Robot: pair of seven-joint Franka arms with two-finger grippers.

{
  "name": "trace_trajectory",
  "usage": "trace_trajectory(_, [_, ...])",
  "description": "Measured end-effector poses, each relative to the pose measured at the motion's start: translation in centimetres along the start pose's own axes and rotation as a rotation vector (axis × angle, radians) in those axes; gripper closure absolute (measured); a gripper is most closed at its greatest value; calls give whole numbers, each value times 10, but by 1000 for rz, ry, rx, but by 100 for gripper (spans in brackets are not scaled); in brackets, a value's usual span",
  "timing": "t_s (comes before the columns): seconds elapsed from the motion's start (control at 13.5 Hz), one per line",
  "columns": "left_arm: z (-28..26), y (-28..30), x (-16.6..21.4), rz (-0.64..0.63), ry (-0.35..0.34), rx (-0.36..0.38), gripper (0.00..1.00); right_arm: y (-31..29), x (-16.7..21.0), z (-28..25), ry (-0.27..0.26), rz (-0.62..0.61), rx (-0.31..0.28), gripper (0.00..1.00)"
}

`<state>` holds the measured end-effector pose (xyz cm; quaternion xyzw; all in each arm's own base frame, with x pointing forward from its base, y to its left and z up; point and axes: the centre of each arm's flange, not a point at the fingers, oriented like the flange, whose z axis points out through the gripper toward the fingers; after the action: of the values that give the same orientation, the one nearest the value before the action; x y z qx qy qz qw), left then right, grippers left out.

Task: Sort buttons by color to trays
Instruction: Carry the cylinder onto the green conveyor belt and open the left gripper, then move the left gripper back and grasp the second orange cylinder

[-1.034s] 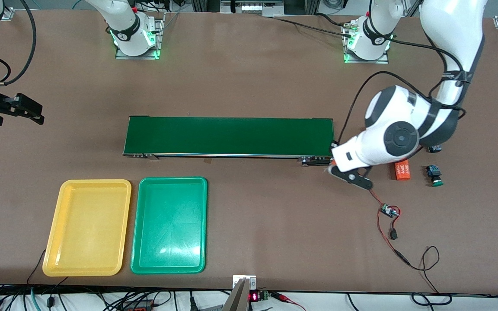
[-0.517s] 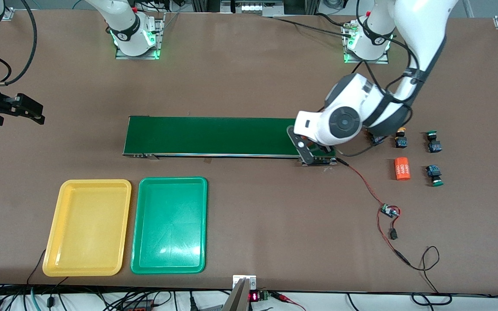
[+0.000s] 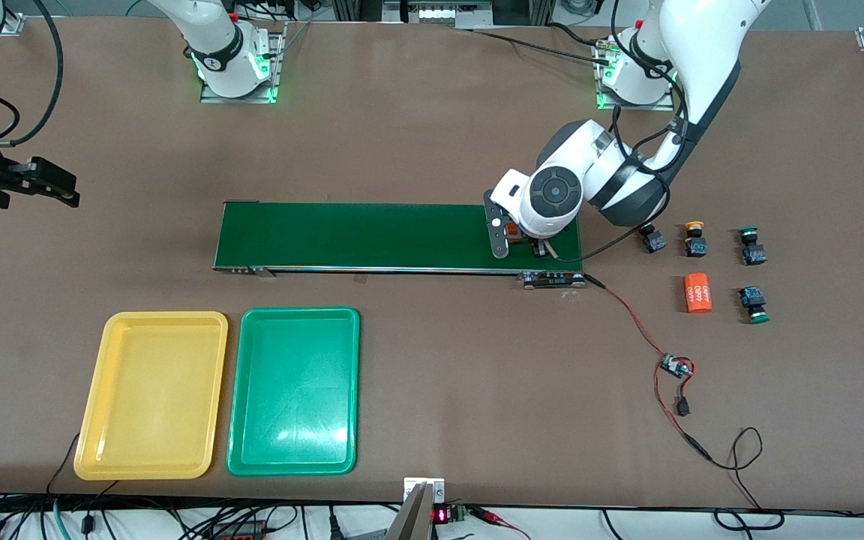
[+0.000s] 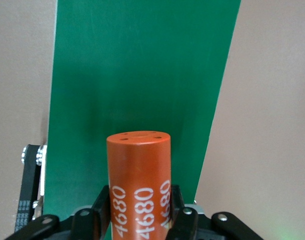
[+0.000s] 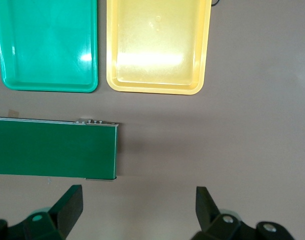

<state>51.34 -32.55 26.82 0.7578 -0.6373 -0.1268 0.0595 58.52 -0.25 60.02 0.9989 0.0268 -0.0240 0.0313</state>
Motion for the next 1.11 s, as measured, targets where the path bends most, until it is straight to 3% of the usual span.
trace_trajectory(0.22, [-9, -9, -10, -20, 13, 14, 15, 3, 0, 0, -1, 5, 0, 0])
trace_trajectory(0.37, [-33, -28, -38, -88, 24, 32, 0, 5, 0, 0, -1, 8, 0, 0])
trace_trajectory(0.74, [-90, -84, -149, -567, 36, 18, 0, 6, 0, 0, 0, 10, 0, 0])
trace_trajectory(1.11, [-71, -127, -245, -1065, 54, -46, 0, 6, 0, 0, 1, 10, 0, 0])
